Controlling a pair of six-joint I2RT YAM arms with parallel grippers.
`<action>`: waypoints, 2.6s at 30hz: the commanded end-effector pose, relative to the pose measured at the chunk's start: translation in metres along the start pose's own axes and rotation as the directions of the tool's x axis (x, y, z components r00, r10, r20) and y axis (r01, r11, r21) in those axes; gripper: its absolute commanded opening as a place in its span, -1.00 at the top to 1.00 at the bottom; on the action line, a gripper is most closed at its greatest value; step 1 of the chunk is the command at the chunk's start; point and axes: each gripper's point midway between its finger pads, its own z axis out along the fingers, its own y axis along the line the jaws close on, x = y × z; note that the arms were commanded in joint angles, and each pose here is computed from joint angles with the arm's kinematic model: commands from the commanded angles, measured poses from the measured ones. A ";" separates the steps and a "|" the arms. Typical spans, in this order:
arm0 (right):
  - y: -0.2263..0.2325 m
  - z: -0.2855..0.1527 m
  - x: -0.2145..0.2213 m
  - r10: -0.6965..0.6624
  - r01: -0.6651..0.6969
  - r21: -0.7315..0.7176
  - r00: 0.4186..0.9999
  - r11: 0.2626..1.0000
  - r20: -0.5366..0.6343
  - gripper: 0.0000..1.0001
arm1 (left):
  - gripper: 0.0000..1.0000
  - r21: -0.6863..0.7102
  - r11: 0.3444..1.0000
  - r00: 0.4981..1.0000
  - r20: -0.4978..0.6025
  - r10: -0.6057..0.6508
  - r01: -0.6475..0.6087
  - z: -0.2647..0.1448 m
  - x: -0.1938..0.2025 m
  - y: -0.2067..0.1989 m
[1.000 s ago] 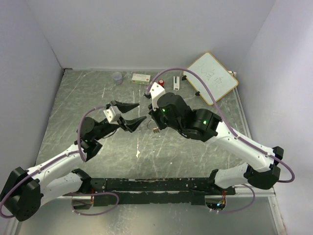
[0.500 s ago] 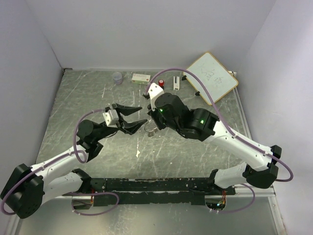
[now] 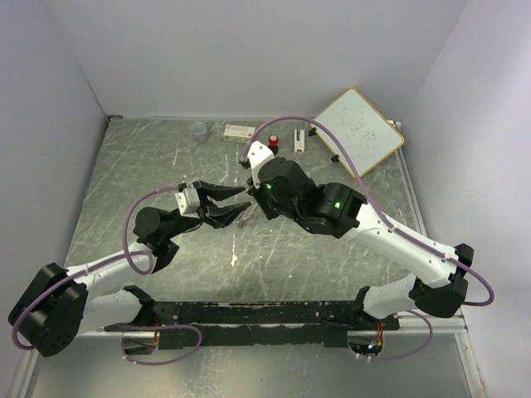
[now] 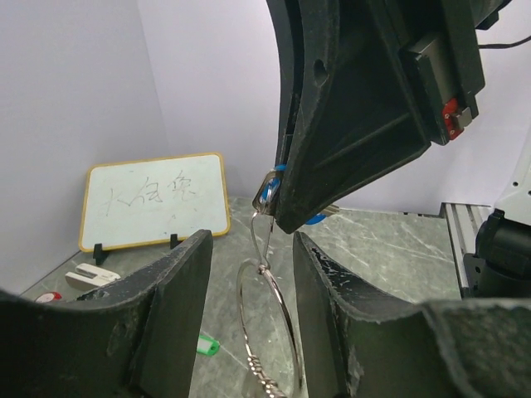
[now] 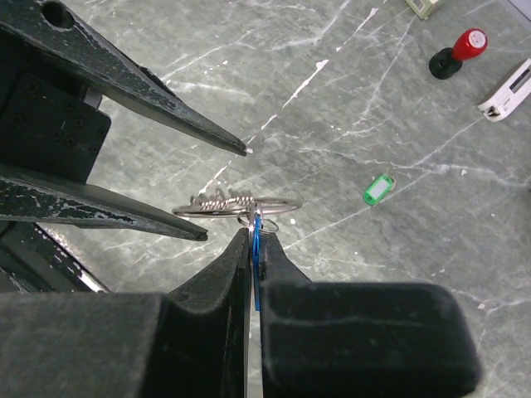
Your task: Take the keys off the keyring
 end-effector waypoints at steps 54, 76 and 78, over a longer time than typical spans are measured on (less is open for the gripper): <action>0.001 -0.005 -0.022 0.001 0.000 -0.008 0.997 1.000 0.077 1.00 | 0.13 -0.278 0.951 0.990 -0.001 0.139 -0.134 0.022 0.009 0.012; 0.001 -0.005 -0.021 0.004 -0.004 -0.006 0.997 1.000 0.082 1.00 | 0.38 -0.247 0.959 0.987 0.047 0.155 -0.139 0.019 -0.007 0.002; 0.001 -0.005 -0.020 0.006 -0.005 -0.005 0.997 1.000 0.082 1.00 | 0.42 -0.246 0.959 0.986 0.053 0.159 -0.141 0.019 -0.008 0.001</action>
